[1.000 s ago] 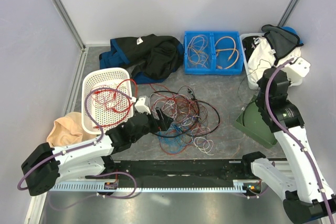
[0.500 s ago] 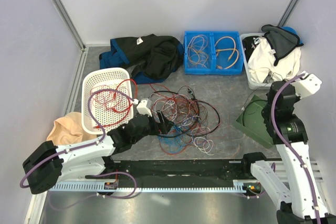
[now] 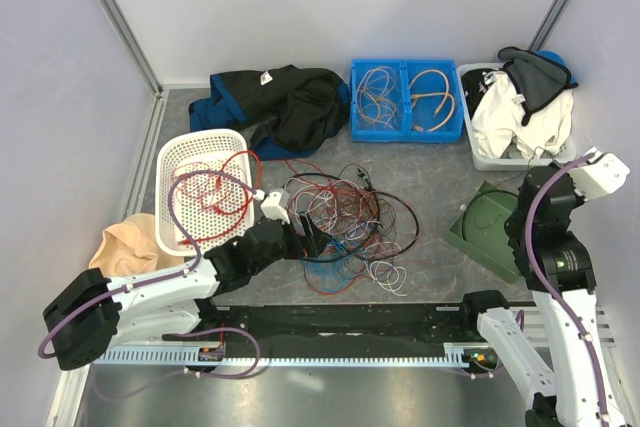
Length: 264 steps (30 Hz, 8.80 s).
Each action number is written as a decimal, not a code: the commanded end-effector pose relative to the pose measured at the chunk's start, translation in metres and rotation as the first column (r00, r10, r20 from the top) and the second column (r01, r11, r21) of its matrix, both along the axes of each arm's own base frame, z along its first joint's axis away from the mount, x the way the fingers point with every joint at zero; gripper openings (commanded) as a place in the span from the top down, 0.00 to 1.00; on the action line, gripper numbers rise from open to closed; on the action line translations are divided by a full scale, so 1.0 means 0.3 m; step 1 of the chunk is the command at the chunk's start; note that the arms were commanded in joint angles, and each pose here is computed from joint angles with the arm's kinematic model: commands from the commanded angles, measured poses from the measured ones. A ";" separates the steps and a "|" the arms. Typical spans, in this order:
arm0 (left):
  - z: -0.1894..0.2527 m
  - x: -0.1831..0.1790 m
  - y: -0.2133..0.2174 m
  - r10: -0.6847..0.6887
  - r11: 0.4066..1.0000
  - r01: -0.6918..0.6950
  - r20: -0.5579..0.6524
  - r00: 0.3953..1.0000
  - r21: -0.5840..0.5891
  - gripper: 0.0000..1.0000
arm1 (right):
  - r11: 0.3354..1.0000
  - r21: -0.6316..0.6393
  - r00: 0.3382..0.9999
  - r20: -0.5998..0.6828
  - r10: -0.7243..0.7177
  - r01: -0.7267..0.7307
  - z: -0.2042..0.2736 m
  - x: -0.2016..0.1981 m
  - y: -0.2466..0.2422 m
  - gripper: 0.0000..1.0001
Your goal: Untangle the cables
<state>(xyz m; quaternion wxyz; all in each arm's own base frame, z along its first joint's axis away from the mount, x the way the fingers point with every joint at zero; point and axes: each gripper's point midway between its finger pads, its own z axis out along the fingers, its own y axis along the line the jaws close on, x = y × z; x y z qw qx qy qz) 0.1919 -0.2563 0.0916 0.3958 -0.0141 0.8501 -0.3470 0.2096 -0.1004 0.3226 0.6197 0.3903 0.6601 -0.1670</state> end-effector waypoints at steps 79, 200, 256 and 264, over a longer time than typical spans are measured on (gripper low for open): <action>0.090 0.042 0.019 0.078 0.997 -0.078 0.022 0.997 0.014 0.00 | 0.640 0.348 0.716 0.158 0.680 -0.685 -0.302 0.273 0.502 0.13; 1.319 0.175 -0.070 0.004 0.993 0.077 0.688 0.726 -0.086 0.98 | 0.085 -0.018 0.081 0.186 0.979 -0.996 0.055 0.005 1.079 0.41; 0.891 0.128 0.004 0.217 0.934 0.108 0.780 0.587 -0.341 0.00 | 0.325 -0.238 0.168 0.508 0.845 -0.915 1.021 0.106 1.010 1.00; 0.814 0.094 -0.164 0.057 0.910 0.309 0.822 0.566 -0.276 0.00 | 0.313 -0.212 0.177 0.489 0.854 -0.926 0.988 0.093 1.000 1.00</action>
